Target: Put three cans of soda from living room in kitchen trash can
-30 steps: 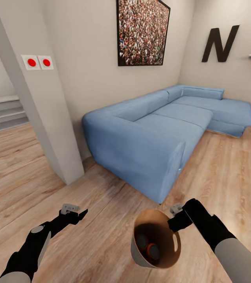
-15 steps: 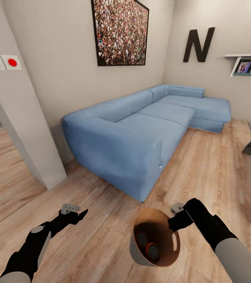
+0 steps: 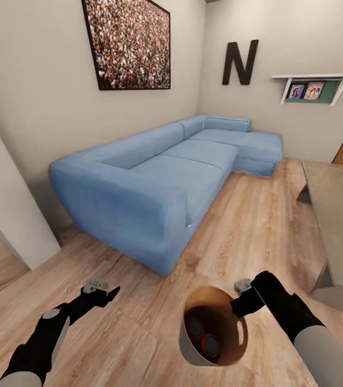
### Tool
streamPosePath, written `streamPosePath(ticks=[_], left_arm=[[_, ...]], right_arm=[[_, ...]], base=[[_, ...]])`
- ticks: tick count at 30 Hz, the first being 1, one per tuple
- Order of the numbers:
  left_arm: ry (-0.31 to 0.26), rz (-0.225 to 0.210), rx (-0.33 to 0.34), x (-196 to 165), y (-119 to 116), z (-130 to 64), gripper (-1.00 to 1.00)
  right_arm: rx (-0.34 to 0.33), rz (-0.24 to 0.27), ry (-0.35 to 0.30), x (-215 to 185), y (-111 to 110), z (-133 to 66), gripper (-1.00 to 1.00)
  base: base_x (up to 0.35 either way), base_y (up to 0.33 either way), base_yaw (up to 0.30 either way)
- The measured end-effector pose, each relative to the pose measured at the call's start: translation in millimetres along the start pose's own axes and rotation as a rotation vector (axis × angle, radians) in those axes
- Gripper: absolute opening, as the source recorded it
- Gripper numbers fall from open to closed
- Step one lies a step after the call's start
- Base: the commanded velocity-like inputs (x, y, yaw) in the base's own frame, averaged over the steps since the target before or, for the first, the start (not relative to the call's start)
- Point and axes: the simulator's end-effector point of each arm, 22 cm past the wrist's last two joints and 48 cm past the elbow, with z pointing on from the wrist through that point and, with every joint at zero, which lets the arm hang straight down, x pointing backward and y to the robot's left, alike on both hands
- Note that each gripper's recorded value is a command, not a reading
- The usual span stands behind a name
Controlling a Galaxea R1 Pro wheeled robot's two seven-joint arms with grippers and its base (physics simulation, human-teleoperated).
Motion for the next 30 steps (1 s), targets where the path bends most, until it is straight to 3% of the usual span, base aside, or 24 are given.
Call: streamPosePath(ticks=[15, 30], left_arm=[[0.000, -0.001, 0.000, 0.2, 0.1, -0.1, 1.00], [0.000, -0.001, 0.007, 0.4, -1.7, 0.0, 1.00]], right_arm=[[-0.014, 0.003, 0.003, 0.7, 2.8, 0.0, -1.00], [-0.018, 0.009, 0.001, 0.2, 3.7, -0.2, -1.00]], base=[[0.000, -0.280, -0.005], [0.000, -0.048, 0.000]])
